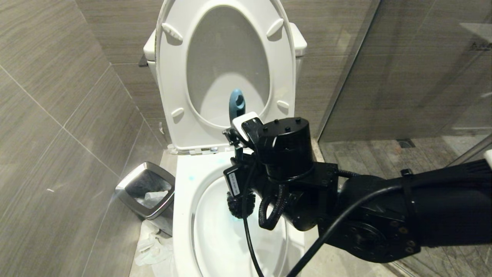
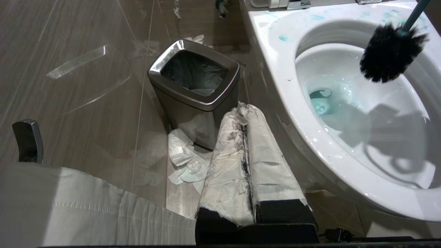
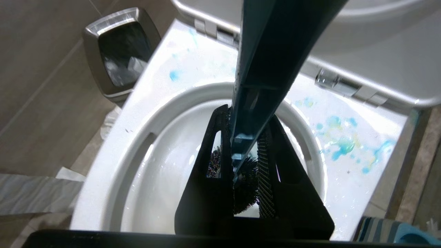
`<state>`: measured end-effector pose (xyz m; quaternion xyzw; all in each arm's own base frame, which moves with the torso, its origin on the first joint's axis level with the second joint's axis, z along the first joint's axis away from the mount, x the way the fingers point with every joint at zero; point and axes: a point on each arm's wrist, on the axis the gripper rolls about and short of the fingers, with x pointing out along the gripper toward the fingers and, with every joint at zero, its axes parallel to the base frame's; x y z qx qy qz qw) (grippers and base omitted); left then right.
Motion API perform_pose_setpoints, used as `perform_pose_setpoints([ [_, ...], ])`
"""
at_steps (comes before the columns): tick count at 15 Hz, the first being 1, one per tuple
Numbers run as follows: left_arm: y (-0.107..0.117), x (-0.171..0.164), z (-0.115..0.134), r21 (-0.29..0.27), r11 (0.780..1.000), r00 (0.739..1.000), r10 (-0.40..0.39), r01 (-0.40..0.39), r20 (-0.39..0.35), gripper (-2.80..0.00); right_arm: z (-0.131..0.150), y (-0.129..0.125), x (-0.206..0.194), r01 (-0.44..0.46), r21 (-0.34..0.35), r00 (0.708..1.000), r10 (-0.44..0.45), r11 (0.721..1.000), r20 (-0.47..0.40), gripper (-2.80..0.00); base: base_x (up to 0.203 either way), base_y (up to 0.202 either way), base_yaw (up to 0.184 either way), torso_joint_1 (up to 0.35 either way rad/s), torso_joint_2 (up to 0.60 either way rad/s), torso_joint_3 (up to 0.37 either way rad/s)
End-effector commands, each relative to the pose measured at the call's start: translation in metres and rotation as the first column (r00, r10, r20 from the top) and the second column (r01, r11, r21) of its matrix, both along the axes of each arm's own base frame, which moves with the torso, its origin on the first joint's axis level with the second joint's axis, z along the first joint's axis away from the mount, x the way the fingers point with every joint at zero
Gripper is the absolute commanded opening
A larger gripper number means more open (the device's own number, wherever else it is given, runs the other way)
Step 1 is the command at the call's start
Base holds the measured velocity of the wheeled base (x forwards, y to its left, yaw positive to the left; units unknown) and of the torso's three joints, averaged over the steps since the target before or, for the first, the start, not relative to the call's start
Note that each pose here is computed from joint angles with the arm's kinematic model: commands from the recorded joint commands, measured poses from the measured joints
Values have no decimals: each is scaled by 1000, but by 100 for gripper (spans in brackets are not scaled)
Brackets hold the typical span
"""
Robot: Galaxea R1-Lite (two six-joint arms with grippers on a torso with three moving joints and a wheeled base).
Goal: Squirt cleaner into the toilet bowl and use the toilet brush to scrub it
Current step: Scrub the toilet bowl
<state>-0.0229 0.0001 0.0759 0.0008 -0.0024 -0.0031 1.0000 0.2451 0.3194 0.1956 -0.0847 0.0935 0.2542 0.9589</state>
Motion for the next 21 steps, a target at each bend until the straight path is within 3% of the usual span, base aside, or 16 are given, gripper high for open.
perform_pose_setpoints([
  [1, 0, 0, 0, 0, 1000, 1000, 0, 0, 0, -280, -35, 7, 22, 30, -45, 998, -32, 999, -52, -280, 0, 0, 0, 0, 0, 0],
  [15, 0, 0, 0, 0, 1000, 1000, 0, 0, 0, -280, -142, 51, 112, 131, -53, 985, -136, 990, -103, -280, 0, 0, 0, 0, 0, 0],
  [21, 0, 0, 0, -1, 1000, 1000, 0, 0, -1, -280, -158, 56, 124, 187, -61, 978, -192, 980, -83, -280, 0, 0, 0, 0, 0, 0],
])
